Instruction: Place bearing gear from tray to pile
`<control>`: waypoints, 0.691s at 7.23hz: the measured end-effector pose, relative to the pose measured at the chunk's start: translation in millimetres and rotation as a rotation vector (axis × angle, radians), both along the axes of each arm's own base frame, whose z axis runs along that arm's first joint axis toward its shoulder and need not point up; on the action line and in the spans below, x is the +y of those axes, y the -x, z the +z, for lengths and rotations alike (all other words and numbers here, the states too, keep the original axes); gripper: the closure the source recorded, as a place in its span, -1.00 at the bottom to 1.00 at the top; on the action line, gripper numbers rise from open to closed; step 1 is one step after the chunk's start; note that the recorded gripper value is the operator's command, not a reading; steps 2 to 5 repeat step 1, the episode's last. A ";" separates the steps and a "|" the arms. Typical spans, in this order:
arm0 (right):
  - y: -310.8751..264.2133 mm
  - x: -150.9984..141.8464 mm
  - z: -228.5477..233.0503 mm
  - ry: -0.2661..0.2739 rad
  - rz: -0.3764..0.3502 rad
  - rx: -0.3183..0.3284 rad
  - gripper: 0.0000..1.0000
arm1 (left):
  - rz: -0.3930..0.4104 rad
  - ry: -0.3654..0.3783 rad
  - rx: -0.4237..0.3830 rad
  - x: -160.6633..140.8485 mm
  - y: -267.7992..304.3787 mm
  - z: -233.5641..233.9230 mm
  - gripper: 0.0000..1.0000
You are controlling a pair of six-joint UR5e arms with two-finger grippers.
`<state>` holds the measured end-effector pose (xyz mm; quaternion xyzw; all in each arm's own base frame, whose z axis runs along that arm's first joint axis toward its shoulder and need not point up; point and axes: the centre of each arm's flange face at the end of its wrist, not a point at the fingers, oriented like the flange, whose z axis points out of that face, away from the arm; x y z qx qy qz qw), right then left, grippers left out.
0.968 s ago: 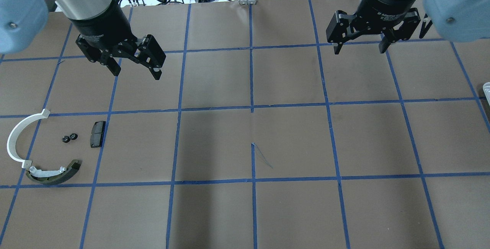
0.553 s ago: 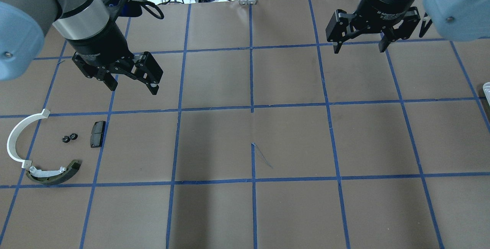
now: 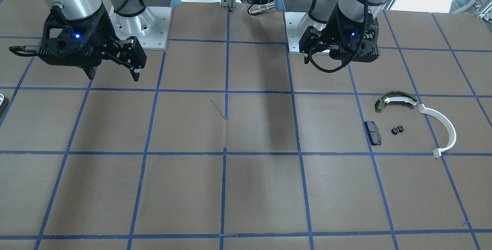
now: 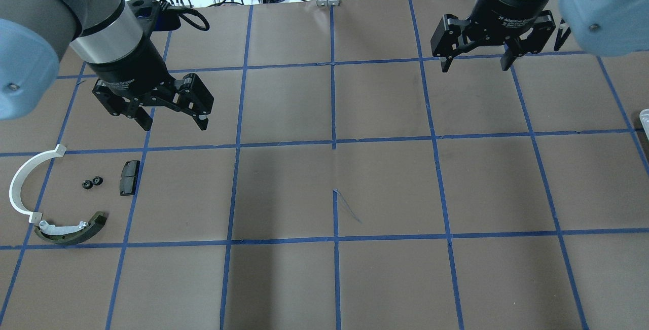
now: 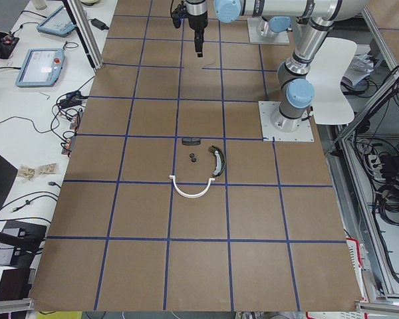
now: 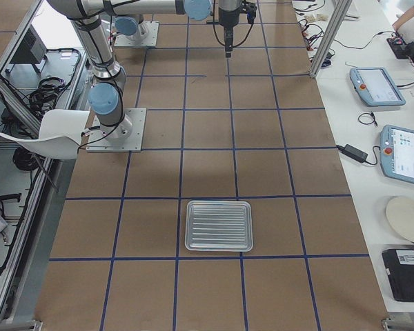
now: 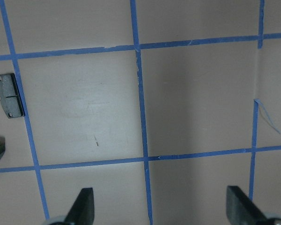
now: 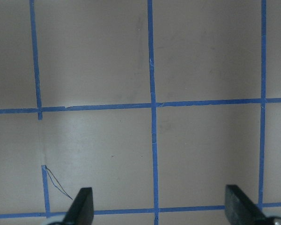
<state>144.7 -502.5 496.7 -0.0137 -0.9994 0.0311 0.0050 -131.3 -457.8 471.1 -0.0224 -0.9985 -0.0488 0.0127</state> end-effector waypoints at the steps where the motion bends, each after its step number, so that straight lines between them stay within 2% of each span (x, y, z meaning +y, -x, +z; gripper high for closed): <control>1: 0.0 -0.2 0.1 0.002 0.000 0.000 -1.00 | 0.009 0.002 -0.001 1.6 -3.0 -0.8 -1.00; 5: 0.0 -0.2 0.1 0.002 0.000 0.000 -1.00 | 0.009 0.002 -0.001 1.6 -3.0 -0.8 -1.00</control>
